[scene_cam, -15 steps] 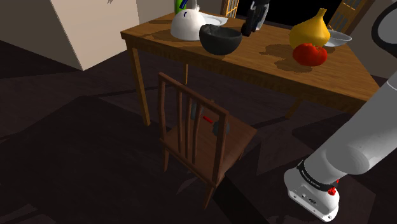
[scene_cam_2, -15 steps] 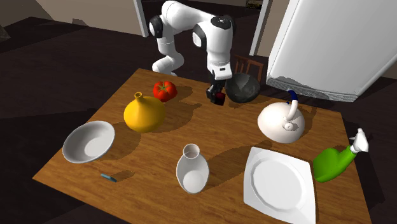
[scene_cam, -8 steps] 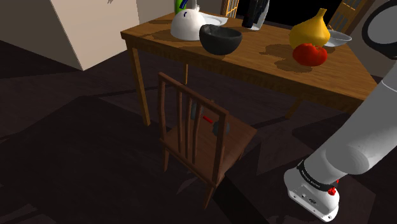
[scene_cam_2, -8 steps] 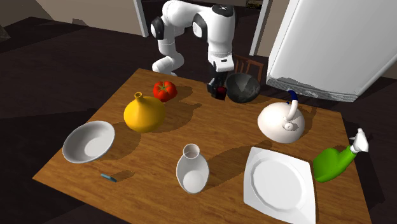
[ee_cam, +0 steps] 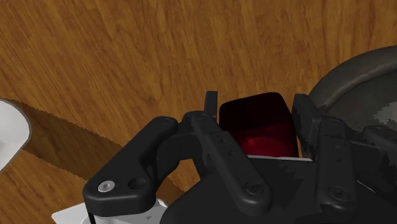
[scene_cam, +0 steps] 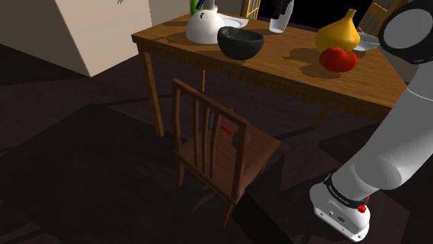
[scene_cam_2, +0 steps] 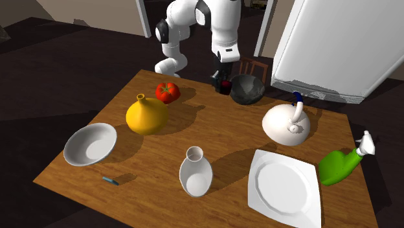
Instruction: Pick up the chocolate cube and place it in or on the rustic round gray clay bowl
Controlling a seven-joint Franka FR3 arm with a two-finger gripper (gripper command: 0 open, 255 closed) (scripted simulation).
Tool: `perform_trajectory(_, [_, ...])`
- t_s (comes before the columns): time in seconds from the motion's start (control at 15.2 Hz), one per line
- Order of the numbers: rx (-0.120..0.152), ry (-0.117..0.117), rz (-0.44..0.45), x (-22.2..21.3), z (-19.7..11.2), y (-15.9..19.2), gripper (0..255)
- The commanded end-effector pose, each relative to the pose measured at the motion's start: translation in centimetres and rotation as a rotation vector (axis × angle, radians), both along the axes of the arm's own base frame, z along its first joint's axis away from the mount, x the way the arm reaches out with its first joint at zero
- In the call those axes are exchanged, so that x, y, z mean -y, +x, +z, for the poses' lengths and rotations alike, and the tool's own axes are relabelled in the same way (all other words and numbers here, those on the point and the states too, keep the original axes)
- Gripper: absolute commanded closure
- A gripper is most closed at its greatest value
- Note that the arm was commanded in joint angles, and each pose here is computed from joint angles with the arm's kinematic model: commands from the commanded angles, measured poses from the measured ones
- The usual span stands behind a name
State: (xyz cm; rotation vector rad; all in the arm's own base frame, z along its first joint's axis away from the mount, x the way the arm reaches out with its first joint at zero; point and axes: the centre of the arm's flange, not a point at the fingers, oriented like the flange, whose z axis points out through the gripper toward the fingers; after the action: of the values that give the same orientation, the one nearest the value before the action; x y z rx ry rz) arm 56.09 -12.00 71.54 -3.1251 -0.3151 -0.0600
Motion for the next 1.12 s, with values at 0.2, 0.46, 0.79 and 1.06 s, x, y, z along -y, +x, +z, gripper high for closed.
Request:
perform_trajectory(0.2, [0.000, 0.000, 0.000, -0.1, 2.7, 0.0, 255])
perform_trajectory(0.46, [0.000, 0.000, 0.000, -4.0, 3.1, 0.4, 255])
perform_trajectory(0.79, [0.000, 0.000, 0.000, -10.6, 3.2, 1.1, 255])
perform_trajectory(1.06, [0.000, 0.000, 0.000, -16.0, 3.3, 1.6, 255])
